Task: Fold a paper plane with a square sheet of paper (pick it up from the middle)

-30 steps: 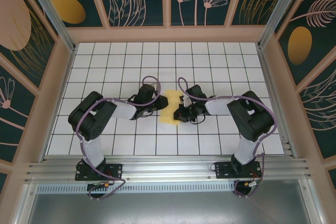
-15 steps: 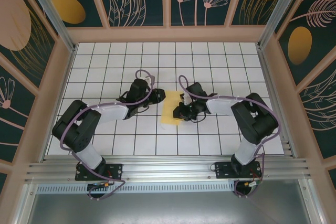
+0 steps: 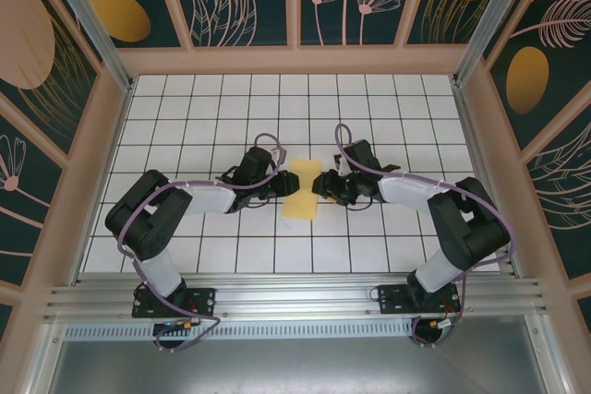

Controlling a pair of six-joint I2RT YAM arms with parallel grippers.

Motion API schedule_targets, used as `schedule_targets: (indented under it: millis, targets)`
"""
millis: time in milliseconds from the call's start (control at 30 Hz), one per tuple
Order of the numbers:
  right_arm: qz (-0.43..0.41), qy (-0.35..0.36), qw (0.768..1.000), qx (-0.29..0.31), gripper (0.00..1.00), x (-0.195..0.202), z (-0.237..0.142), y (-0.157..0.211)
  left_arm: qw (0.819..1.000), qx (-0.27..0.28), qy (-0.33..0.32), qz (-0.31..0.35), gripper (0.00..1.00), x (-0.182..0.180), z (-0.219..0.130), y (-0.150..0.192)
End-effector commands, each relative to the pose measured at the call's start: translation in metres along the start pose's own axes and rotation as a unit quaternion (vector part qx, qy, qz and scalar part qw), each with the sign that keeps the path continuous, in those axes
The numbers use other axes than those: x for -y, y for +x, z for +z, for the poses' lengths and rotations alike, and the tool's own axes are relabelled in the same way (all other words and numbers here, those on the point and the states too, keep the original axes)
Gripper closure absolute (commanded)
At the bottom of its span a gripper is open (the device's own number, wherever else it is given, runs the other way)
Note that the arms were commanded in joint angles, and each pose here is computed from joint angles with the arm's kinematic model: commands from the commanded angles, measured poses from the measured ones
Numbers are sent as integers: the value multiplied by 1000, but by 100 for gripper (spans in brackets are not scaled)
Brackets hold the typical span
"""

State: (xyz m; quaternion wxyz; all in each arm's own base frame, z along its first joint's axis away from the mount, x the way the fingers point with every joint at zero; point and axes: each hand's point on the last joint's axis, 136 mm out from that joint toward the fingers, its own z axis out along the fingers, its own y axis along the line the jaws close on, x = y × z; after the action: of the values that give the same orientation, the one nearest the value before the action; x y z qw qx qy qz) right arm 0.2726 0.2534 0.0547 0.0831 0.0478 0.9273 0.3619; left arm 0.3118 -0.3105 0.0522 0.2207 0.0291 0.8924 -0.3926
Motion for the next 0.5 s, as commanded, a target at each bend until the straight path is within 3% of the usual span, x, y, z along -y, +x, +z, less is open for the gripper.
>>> schedule_targets:
  millis: [0,467]
  targets:
    - [8,-14,1000,-5,55,-2,7,-2,1000,-10,-9,3,79,-3,5,2]
    - [16,-18,999,-28,62,5,25,1,999,-27,-31,-5,80,-18,14,11]
